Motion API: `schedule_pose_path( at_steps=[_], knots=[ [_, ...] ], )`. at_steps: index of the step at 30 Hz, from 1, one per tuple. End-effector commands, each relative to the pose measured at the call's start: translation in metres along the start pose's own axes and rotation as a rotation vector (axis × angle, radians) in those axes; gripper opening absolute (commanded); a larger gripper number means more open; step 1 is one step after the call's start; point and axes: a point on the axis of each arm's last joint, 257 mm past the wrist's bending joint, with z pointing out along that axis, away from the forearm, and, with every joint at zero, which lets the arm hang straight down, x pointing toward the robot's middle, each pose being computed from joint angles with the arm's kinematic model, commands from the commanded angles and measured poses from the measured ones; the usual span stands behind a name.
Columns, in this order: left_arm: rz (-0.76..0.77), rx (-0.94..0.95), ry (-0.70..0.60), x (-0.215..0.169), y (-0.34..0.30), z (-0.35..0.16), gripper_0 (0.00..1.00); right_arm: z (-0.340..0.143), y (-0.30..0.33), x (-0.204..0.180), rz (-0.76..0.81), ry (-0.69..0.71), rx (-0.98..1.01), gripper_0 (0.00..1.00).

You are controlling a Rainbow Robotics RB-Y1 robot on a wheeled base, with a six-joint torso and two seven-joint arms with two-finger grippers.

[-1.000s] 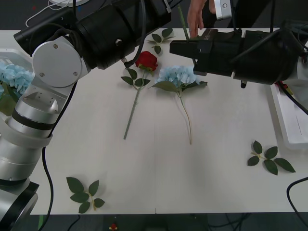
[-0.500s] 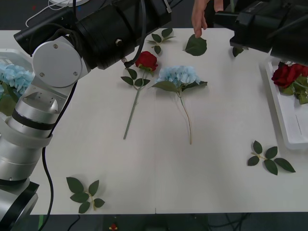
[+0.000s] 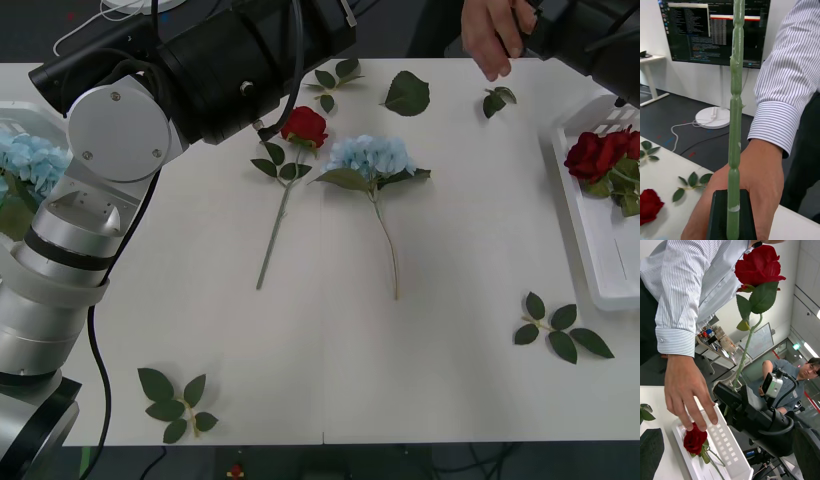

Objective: Place the red flowers into the right box and the blue flowers into the left box. If a person shows an open palm, hand one flower to the person first, then continue sorting.

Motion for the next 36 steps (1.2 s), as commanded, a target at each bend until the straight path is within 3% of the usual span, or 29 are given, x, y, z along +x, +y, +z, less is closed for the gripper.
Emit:
schedule_pose_path(
  at_steps=[1,21,22,23,24,25,36],
  knots=[
    [0.013,0.051,-0.020,-0.002,-0.025,0.003,1.00,0.018,-0.015,-0.042,-0.097,-0.111,0.071,0.00],
    [0.013,0.051,-0.020,-0.002,-0.025,0.003,1.00,0.032,-0.026,-0.042,-0.113,-0.139,0.128,0.00],
    [0.013,0.051,-0.020,-0.002,-0.025,0.003,1.00,0.032,-0.026,-0.042,-0.111,-0.139,0.128,0.08],
    [0.013,0.051,-0.020,-0.002,-0.025,0.003,1.00,0.032,-0.026,-0.042,-0.108,-0.139,0.128,0.27],
    [0.013,0.051,-0.020,-0.002,-0.025,0.003,1.00,0.032,-0.026,-0.042,-0.106,-0.141,0.126,0.70],
    [0.013,0.051,-0.020,-0.002,-0.025,0.003,1.00,0.032,-0.026,-0.042,-0.101,-0.140,0.126,1.00],
    [0.013,0.051,-0.020,-0.002,-0.025,0.003,1.00,0.033,-0.023,-0.042,-0.064,-0.146,0.116,1.00]
  ],
)
